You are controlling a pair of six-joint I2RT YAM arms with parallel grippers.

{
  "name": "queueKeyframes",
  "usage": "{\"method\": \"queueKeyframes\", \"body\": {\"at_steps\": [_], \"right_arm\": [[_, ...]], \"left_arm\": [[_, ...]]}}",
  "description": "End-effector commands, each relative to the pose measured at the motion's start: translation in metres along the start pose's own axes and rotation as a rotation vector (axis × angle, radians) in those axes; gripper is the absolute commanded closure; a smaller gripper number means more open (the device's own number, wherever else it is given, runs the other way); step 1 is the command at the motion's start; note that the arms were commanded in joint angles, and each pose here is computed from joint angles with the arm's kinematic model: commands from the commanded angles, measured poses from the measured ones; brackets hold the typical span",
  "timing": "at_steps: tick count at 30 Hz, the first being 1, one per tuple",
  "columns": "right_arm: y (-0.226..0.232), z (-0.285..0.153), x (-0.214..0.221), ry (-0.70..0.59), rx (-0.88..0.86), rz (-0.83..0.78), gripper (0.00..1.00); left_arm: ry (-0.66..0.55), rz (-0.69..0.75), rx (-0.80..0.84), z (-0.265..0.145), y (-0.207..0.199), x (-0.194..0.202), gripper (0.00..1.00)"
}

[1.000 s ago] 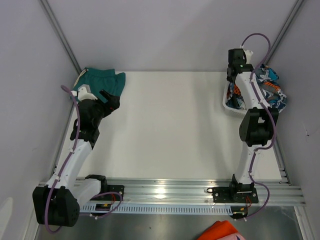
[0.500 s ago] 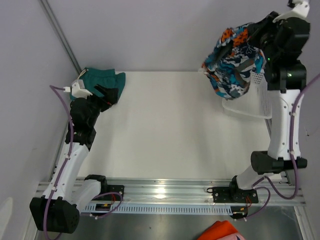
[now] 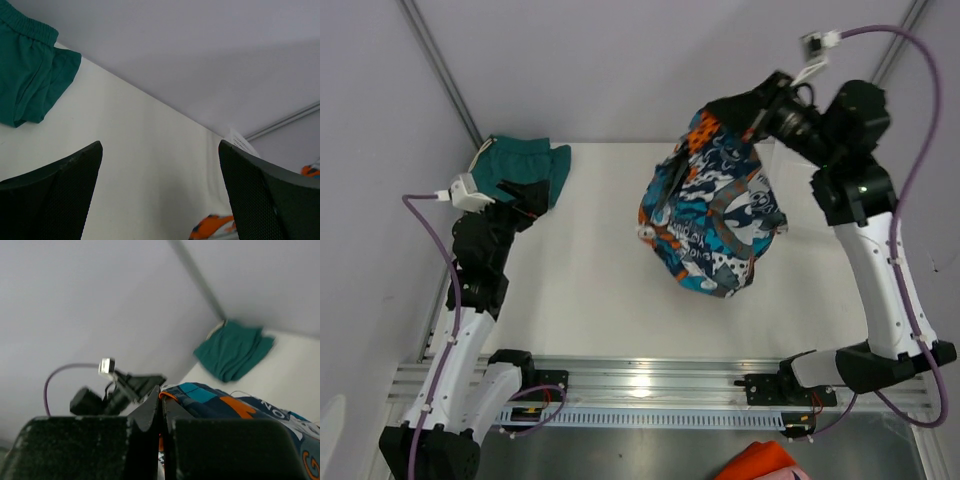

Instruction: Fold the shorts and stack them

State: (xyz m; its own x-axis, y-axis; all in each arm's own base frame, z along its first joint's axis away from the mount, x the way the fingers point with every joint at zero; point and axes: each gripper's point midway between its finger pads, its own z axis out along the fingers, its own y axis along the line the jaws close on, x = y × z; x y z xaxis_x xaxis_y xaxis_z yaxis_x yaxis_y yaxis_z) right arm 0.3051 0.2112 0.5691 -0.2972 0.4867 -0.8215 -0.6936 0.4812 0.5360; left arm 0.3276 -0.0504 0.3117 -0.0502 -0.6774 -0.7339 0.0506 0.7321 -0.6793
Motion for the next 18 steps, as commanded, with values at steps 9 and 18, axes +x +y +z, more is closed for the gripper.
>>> {"method": "queueKeyframes", "body": {"at_steps": [9, 18], "right_arm": [[0.047, -0.007, 0.146, 0.319, -0.149, 0.135, 1.0], [-0.071, 0.0, 0.235, 0.529, 0.192, 0.187, 0.94]], "left_arm": [[0.037, 0.016, 0.177, -0.042, -0.036, 0.0, 0.01], [0.283, 0.085, 0.262, -0.053, -0.035, 0.057, 0.01]]}}
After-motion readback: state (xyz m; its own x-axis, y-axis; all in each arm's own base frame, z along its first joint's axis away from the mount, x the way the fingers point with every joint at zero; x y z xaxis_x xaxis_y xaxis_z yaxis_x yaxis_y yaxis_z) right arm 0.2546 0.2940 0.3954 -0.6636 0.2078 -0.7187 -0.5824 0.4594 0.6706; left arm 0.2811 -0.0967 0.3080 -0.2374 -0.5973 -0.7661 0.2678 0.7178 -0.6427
